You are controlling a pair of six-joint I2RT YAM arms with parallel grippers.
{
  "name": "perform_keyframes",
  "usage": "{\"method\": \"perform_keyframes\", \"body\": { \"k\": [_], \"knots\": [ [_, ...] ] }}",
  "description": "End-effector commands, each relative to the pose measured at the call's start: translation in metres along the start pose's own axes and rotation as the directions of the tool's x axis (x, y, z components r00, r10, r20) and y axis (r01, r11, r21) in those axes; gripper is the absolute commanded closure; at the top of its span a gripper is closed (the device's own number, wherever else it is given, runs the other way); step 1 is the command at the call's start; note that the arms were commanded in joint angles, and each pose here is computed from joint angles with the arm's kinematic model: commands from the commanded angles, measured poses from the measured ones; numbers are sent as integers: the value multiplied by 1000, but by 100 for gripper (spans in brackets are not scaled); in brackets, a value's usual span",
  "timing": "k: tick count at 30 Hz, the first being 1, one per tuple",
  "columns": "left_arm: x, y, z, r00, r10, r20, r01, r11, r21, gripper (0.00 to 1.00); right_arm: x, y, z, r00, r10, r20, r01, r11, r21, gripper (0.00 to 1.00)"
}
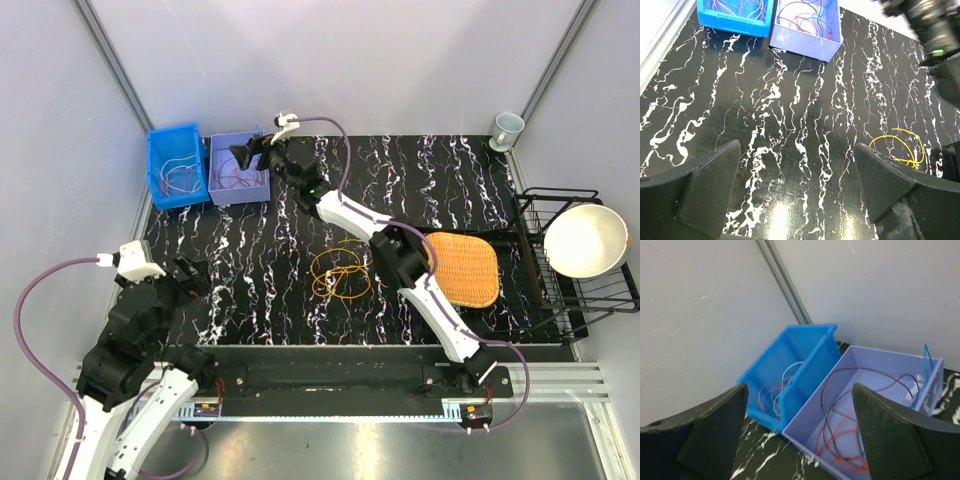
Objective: Untangle the cables
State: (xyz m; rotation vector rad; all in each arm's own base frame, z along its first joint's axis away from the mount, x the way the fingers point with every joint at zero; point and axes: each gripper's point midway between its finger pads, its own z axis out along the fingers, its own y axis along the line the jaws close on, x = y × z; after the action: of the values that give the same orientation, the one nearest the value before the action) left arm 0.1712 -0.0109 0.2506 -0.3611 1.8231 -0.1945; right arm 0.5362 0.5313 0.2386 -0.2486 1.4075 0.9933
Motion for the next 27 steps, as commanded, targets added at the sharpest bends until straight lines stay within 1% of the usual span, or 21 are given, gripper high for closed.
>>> {"method": "perform_keyframes", "body": {
  "k": [1, 2, 3, 4, 5, 6, 7, 8, 10, 11, 13, 14, 15, 17, 18, 21, 22, 23, 25, 26, 27],
  "knots": [
    [-7, -3, 6, 1000, -10, 27, 11, 1000, -5, 2, -97, 53, -26, 996, -10, 88, 16, 998, -68, 8],
    [-7, -4, 6, 1000, -8, 23, 9, 1000, -5, 2, -103, 52, -33, 995, -17, 96, 22, 998, -52, 7],
    [-6, -3, 7, 1000, -5, 17, 5, 1000, -8, 2, -85, 36, -45, 998, -32, 59, 31, 999, 6, 7],
    [-6, -4, 7, 1000, -6, 18, 6, 1000, -4, 2, -117, 46, -55, 992, -49, 114, 48, 999, 7, 7],
    [-6, -4, 8, 1000, -3, 14, 3, 1000, -6, 2, -122, 44, -64, 991, -60, 118, 57, 998, 27, 7],
    [-6, -5, 8, 1000, 0, 12, 0, 1000, -4, 2, -105, 30, -77, 994, -74, 80, 68, 995, 76, 6],
    [-5, -7, 8, 1000, 2, 6, -2, 1000, 1, 2, -126, 36, -89, 991, -89, 102, 80, 993, 85, 6],
    [-7, -8, 8, 1000, 3, 6, -3, 1000, 3, 2, -128, 32, -97, 991, -98, 93, 88, 990, 108, 5],
    [-6, -13, 10, 1000, 14, -18, -14, 1000, 15, 3, -122, 24, -120, 991, -130, 21, 125, 980, 158, 5],
    [-2, -16, 16, 998, 32, -51, -32, 999, 9, 5, -110, 16, -130, 990, -141, -29, 144, 972, 185, 5],
    [2, -25, 21, 993, 56, -101, -53, 998, 34, 7, -110, 8, -148, 978, -179, -105, 199, 954, 223, 4],
    [10, -28, 30, 984, 81, -160, -78, 997, 21, 8, -102, -3, -158, 971, -187, -147, 219, 943, 249, 4],
    [14, -33, 33, 978, 82, -191, -77, 997, 30, 8, -102, -7, -167, 964, -188, -187, 234, 935, 267, 3],
    [22, -46, 46, 964, 74, -254, -66, 997, 39, 8, -90, -21, -183, 948, -178, -263, 255, 920, 297, 3],
    [27, -55, 48, 957, 73, -281, -56, 996, 69, 10, -92, -22, -188, 944, -177, -279, 260, 919, 296, 3],
    [36, -74, 63, 947, 73, -313, -42, 994, 104, 11, -95, -37, -201, 917, -172, -359, 289, 908, 304, 2],
    [38, -79, 66, 945, 71, -320, -36, 993, 112, 11, -96, -43, -205, 912, -154, -381, 288, 901, 324, 2],
    [42, -89, 72, 941, 80, -330, -38, 991, 131, 11, -93, -52, -215, 894, -121, -430, 292, 887, 357, 2],
    [47, -100, 76, 935, 83, -344, -30, 987, 158, 11, -100, -68, -227, 900, -58, -432, 248, 884, 397, 2],
    [51, -111, 81, 931, 94, -352, -31, 983, 179, 11, -88, -77, -239, 888, -27, -460, 236, 884, 405, 3],
    [55, -116, 83, 928, 101, -359, -34, 981, 189, 11, -96, -91, -249, 900, 9, -435, 212, 864, 457, 3]
  ]
}}
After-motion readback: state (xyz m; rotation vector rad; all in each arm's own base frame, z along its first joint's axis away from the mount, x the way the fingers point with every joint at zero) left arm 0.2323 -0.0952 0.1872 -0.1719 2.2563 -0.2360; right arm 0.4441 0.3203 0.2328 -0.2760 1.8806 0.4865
